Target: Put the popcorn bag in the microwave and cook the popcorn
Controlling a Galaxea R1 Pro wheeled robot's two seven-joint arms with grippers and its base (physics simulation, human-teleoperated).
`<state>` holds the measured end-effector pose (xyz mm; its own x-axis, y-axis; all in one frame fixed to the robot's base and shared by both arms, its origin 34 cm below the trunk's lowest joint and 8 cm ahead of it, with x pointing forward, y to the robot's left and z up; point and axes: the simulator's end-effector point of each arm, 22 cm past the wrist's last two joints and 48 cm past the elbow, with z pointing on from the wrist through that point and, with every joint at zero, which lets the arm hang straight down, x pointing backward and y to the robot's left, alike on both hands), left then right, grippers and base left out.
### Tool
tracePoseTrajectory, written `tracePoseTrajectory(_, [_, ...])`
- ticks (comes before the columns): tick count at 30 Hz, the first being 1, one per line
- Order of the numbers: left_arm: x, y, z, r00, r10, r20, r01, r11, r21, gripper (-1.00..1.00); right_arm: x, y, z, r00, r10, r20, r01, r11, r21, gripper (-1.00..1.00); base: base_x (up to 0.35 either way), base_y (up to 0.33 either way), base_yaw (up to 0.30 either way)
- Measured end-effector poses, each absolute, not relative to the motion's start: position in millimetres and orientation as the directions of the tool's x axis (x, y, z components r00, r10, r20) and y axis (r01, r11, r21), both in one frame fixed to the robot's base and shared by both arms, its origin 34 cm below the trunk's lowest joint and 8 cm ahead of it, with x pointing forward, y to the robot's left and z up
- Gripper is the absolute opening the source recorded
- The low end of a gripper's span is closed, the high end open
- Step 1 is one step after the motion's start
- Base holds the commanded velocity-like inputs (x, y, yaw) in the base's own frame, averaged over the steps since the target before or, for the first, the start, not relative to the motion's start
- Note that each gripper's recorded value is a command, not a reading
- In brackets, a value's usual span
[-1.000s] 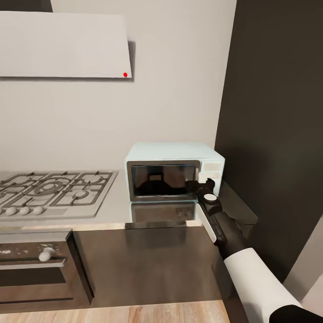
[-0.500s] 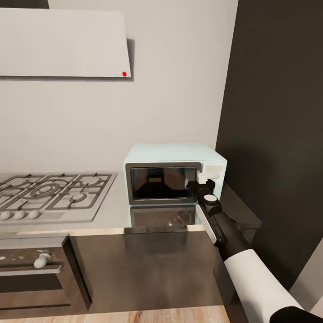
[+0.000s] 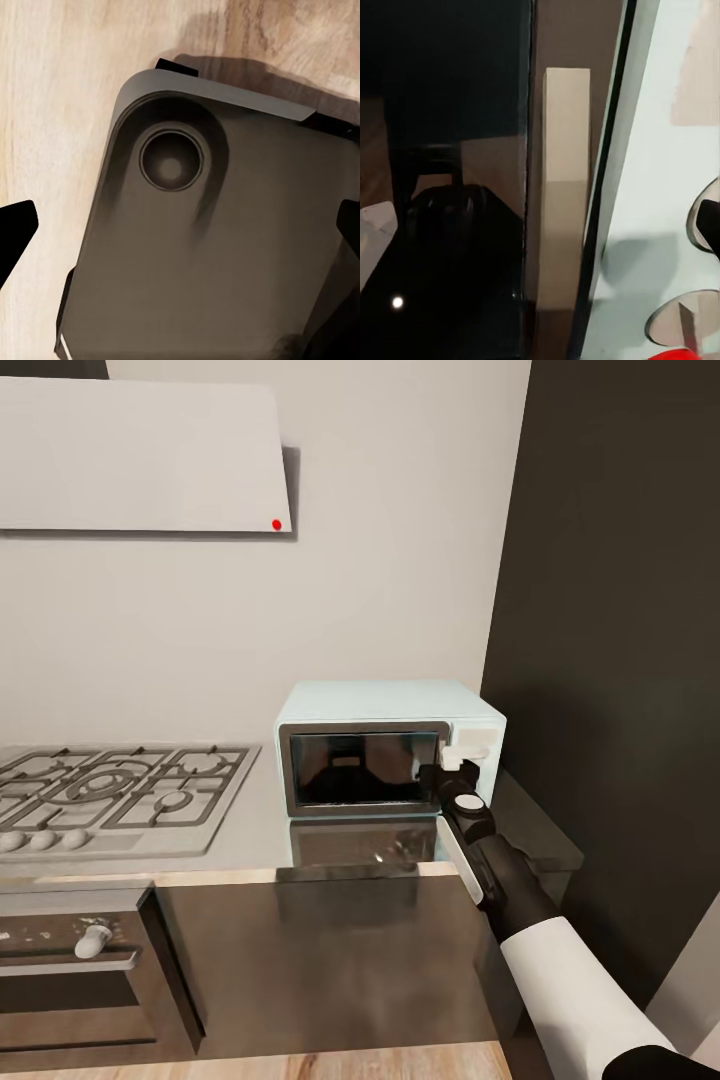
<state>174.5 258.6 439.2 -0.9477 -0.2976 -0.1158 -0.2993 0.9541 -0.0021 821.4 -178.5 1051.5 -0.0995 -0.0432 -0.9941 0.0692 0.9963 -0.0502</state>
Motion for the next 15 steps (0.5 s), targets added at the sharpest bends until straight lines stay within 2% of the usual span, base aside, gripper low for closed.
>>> tracePoseTrajectory(3, [174.2,258.6,439.2,-0.948,-0.298,-0.115,-0.299,0.954,-0.002,1.0,823.6,-164.7,1051.1,-0.1,-0.075,-0.992,0.039,0.996,-0.08,-1.0,0.0,0.0,0.0])
tracePoseTrajectory(15, [174.4,258.7,439.2,-0.948,-0.298,-0.116,-0.299,0.954,-0.001,1.0,821.8,-181.2,1051.9,-0.123,-0.049,-0.991,0.069,0.996,-0.058,-1.0,0.0,0.0,0.0])
